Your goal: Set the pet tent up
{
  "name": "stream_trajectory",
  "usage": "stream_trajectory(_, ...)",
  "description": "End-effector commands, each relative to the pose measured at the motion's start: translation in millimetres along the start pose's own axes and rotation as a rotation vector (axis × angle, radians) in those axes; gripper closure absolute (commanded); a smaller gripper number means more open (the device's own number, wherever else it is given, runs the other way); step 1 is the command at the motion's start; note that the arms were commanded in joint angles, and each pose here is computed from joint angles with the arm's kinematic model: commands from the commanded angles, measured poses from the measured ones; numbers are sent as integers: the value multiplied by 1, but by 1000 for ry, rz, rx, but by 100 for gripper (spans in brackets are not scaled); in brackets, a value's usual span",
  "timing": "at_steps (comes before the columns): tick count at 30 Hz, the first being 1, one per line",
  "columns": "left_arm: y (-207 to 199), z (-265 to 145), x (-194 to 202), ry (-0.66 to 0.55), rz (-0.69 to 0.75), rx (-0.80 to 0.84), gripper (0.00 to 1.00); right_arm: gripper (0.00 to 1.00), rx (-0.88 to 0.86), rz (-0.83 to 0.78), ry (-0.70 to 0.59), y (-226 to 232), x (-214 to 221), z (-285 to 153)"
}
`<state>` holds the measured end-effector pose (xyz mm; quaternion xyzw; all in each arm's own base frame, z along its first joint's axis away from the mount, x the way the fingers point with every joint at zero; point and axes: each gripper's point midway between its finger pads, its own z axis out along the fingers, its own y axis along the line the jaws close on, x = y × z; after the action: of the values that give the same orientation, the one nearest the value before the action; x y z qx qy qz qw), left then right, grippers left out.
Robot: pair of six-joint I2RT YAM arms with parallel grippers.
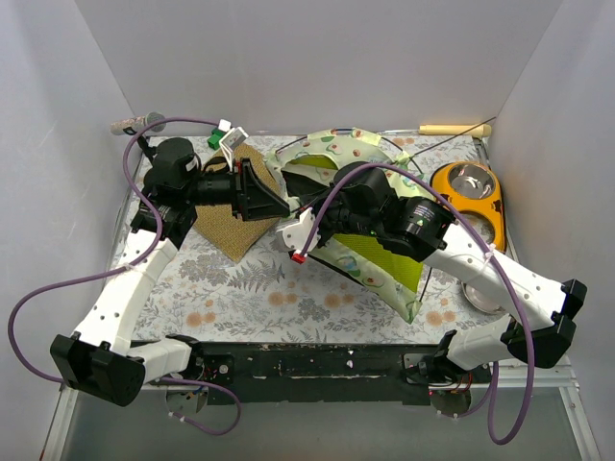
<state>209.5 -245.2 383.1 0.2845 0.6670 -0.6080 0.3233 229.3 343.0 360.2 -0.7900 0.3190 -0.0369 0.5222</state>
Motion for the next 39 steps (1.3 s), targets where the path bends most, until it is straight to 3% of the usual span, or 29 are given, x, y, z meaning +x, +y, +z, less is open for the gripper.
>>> stream_trajectory(1,-9,-2,-7,-6,58,-7,67,99,77,-77,-19,-29,-8,-13)
stream_trajectory(4,-11,-2,-6,-5,67,-3,75,99,79,-77,-20,-30,-8,-13)
stream_trajectory(6,-13,-1,-6,-1,73,5,95,99,74,-77,-19,-28,-8,-12)
stream_trajectory(7,-13,-1,-6,0,76,10,100,99,74,-77,-19,-28,-8,-12)
stream_trajectory(16,-14,17,-5,3,71,19,100,99,27,-74,-100,-20,-22,-2)
stream_trajectory(25,12,27,-6,-18,-48,-50,100,99,-33,-21,-176,-2,-36,3)
stream_trajectory(31,24,20,13,13,-80,-89,100,99,-47,48,-102,14,-18,9)
stream_trajectory(39,48,4,31,45,-90,-137,100,56,-13,156,-44,3,15,-10)
